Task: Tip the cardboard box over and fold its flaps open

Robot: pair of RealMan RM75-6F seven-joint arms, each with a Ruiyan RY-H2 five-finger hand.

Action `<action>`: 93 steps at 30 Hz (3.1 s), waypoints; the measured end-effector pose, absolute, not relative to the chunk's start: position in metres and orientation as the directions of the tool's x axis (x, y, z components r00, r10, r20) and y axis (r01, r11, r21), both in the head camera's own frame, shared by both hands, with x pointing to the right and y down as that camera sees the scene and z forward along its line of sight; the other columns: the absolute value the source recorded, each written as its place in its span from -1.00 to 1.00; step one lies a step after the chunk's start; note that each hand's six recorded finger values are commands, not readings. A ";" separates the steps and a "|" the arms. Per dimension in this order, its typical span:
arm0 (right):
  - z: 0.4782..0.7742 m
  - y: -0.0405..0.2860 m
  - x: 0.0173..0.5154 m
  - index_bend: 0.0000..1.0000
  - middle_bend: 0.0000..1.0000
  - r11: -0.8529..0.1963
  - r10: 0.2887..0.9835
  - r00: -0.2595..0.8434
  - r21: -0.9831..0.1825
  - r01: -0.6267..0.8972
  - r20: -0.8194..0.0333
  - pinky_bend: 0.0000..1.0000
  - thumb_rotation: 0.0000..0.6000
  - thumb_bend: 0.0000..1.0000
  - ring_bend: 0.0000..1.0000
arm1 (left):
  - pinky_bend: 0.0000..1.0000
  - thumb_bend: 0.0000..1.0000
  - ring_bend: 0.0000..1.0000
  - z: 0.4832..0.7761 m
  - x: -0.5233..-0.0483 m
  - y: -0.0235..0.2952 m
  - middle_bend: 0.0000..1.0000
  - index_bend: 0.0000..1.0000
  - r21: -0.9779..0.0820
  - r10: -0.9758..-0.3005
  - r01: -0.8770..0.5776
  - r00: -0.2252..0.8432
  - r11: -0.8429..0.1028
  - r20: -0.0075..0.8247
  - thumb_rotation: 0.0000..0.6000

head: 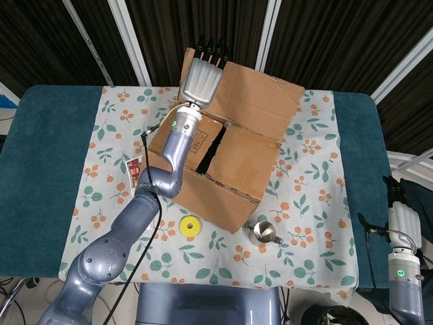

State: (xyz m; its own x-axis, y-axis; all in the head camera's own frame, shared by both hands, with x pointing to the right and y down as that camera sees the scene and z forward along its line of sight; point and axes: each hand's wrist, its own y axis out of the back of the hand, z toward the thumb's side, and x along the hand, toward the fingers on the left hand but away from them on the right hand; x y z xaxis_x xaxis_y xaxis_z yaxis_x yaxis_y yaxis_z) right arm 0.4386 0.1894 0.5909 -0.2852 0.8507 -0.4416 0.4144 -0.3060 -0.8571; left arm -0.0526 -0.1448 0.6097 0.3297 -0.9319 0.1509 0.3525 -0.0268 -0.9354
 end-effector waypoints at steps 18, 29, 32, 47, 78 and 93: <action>0.593 0.191 0.436 -0.96 -1.00 -0.320 0.843 -0.279 -0.846 0.427 -0.460 -0.51 1.00 -0.35 -0.93 | -1.00 -0.55 -1.00 0.617 -0.057 -0.131 -1.00 -1.00 -0.949 -0.874 0.314 0.456 -0.020 0.169 1.00; 0.593 0.193 0.432 -0.96 -1.00 -0.328 0.845 -0.268 -0.843 0.426 -0.463 -0.51 1.00 -0.35 -0.93 | -1.00 -0.50 -1.00 0.596 -0.102 -0.112 -1.00 -1.00 -0.963 -0.820 0.263 0.539 -0.053 0.192 1.00; 0.593 0.193 0.432 -0.96 -1.00 -0.329 0.845 -0.265 -0.843 0.425 -0.464 -0.51 1.00 -0.35 -0.93 | -1.00 -0.42 -1.00 0.588 -0.124 -0.100 -1.00 -1.00 -0.962 -0.812 0.264 0.544 -0.075 0.212 1.00; 0.594 0.194 0.428 -0.96 -1.00 -0.336 0.845 -0.258 -0.840 0.427 -0.469 -0.51 1.00 -0.35 -0.93 | -0.87 0.25 -1.00 0.580 -0.232 -0.049 -0.90 -1.00 -0.893 -0.792 0.386 0.459 -0.231 0.403 1.00; 0.592 0.191 0.436 -0.96 -0.99 -0.317 0.843 -0.275 -0.840 0.439 -0.462 -0.51 1.00 -0.35 -0.93 | -0.60 0.84 -0.75 0.633 -0.092 -0.015 -0.48 -0.70 -0.755 -0.414 0.643 0.656 -0.132 0.631 1.00; 0.593 0.191 0.435 -0.96 -0.99 -0.319 0.842 -0.274 -0.838 0.442 -0.465 -0.51 1.00 -0.34 -0.93 | -0.49 0.92 -0.60 0.651 -0.075 -0.006 -0.25 -0.56 -0.744 -0.388 0.655 0.657 -0.130 0.646 1.00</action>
